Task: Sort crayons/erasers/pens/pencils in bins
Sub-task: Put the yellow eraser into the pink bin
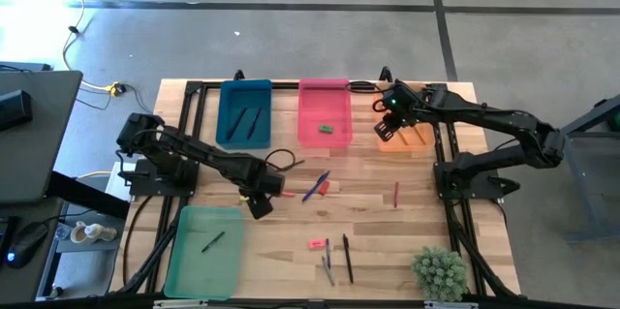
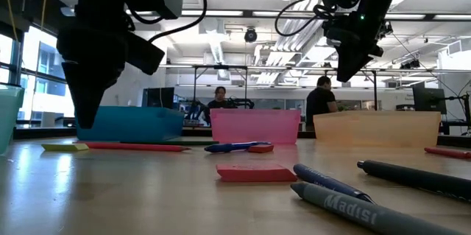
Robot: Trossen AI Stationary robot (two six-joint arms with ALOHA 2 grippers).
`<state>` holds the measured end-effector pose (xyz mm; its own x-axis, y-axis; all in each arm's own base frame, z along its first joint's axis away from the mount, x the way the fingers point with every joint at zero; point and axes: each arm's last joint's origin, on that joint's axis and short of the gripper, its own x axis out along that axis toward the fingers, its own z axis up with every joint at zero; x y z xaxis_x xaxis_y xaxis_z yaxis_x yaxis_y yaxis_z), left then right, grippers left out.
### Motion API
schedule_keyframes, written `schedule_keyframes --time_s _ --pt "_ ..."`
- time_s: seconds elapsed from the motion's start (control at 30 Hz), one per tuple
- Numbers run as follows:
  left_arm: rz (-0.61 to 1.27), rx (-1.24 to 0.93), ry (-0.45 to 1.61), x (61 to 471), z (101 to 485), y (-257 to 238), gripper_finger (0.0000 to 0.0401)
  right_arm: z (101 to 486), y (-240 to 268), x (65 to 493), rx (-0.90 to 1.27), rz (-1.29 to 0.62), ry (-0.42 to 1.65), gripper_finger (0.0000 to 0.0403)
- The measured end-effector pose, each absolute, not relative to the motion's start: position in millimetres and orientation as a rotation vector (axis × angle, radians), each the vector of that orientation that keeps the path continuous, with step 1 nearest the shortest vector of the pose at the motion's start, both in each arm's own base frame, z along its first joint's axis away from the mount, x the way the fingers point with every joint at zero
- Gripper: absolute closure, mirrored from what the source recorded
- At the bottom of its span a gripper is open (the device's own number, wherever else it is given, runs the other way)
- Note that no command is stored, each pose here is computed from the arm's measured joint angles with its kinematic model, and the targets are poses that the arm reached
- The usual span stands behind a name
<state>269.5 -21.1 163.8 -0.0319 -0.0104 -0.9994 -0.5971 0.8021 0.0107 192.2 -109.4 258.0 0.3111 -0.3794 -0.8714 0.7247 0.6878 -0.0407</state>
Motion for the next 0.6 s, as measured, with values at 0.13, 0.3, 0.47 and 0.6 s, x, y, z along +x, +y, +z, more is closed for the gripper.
schedule_keyframes --time_s 0.13,0.3,0.47,0.6 --pt "0.475 -0.478 1.558 269 164 -20 0.024 258 -109 192 0.403 -0.755 1.014 0.0304" --pt "0.47 -0.465 1.602 265 164 -18 0.024 258 -109 192 0.409 -0.745 1.018 0.0304" --pt "0.453 -0.466 1.639 266 159 -19 0.024 258 -109 192 0.41 -0.745 1.018 0.0304" --pt "0.452 -0.446 1.67 268 149 -24 0.024 257 -109 192 0.413 -0.746 1.022 0.0304"
